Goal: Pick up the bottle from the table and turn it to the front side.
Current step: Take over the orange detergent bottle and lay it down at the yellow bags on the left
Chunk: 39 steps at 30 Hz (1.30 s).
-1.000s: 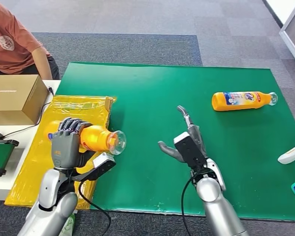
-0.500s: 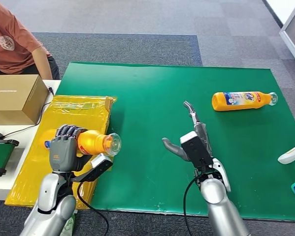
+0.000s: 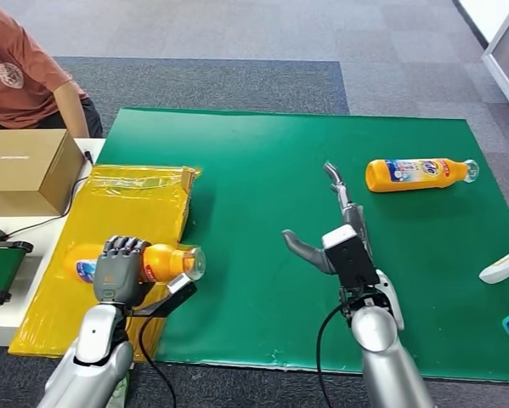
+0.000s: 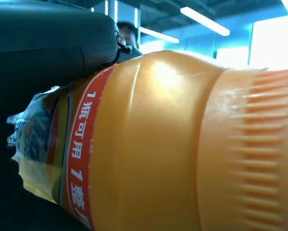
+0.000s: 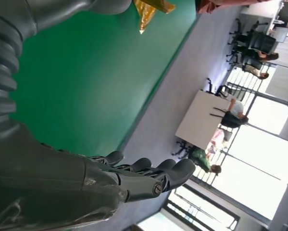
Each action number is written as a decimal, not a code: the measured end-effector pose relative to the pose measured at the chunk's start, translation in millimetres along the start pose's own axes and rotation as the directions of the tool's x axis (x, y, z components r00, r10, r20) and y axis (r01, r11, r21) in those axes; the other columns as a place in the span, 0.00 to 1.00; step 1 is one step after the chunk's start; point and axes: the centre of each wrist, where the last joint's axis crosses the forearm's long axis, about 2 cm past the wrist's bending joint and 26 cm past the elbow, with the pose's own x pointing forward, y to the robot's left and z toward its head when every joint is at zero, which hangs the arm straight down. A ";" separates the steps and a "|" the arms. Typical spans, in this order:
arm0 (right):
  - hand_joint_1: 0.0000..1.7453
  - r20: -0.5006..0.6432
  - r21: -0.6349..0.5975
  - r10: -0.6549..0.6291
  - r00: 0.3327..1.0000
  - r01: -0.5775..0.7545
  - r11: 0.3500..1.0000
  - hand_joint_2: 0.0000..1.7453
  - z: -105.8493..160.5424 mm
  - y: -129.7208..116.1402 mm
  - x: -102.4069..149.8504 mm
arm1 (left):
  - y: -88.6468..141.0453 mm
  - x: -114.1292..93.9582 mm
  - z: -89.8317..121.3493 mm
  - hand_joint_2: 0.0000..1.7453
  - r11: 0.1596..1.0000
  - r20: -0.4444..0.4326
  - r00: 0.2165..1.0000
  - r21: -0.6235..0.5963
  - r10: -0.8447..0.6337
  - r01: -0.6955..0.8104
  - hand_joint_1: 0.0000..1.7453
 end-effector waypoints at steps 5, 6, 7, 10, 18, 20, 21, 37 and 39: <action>0.00 0.086 -0.068 0.021 0.996 -0.015 0.998 1.00 0.5 -6.6 13.7 | -21.1 -13.8 5.4 1.00 0.997 0.001 0.998 -0.023 -0.069 0.069 0.00; 0.00 0.103 -0.086 0.022 0.994 -0.013 0.996 1.00 2.2 -8.9 16.2 | -21.7 -14.3 6.0 1.00 0.997 0.005 0.997 -0.018 -0.078 0.078 0.00; 0.00 0.116 -0.101 0.023 0.993 -0.012 0.995 1.00 4.0 -11.3 18.6 | -21.9 -14.6 6.4 1.00 0.996 0.006 0.996 -0.019 -0.085 0.085 0.00; 0.00 0.138 -0.123 0.026 0.990 -0.009 0.992 1.00 8.2 -16.9 24.3 | -21.5 -14.8 6.3 1.00 0.995 0.005 0.996 -0.033 -0.093 0.094 0.00; 0.00 0.168 -0.145 0.040 0.985 -0.015 0.989 1.00 13.5 -24.5 30.2 | -20.5 -14.3 7.2 1.00 0.996 -0.003 0.996 -0.039 -0.087 0.086 0.00; 0.00 0.169 -0.148 0.045 0.985 -0.019 0.989 1.00 14.8 -24.8 30.8 | -19.8 -13.5 9.1 1.00 0.996 -0.005 0.997 -0.032 -0.077 0.077 0.00; 0.00 0.170 -0.149 0.047 0.984 -0.021 0.989 1.00 15.3 -24.9 30.9 | -19.3 -13.1 10.4 1.00 0.997 -0.004 0.998 -0.027 -0.070 0.070 0.00; 0.00 0.157 -0.161 0.068 0.985 -0.043 0.986 1.00 21.5 -24.5 30.1 | -5.4 -3.1 25.0 1.00 0.972 -0.006 0.974 0.067 0.227 -0.226 0.00; 0.00 0.147 -0.162 0.075 0.986 -0.051 0.986 1.00 26.8 -24.0 29.5 | 3.6 1.7 28.7 1.00 0.886 -0.014 0.887 0.052 0.462 -0.461 0.00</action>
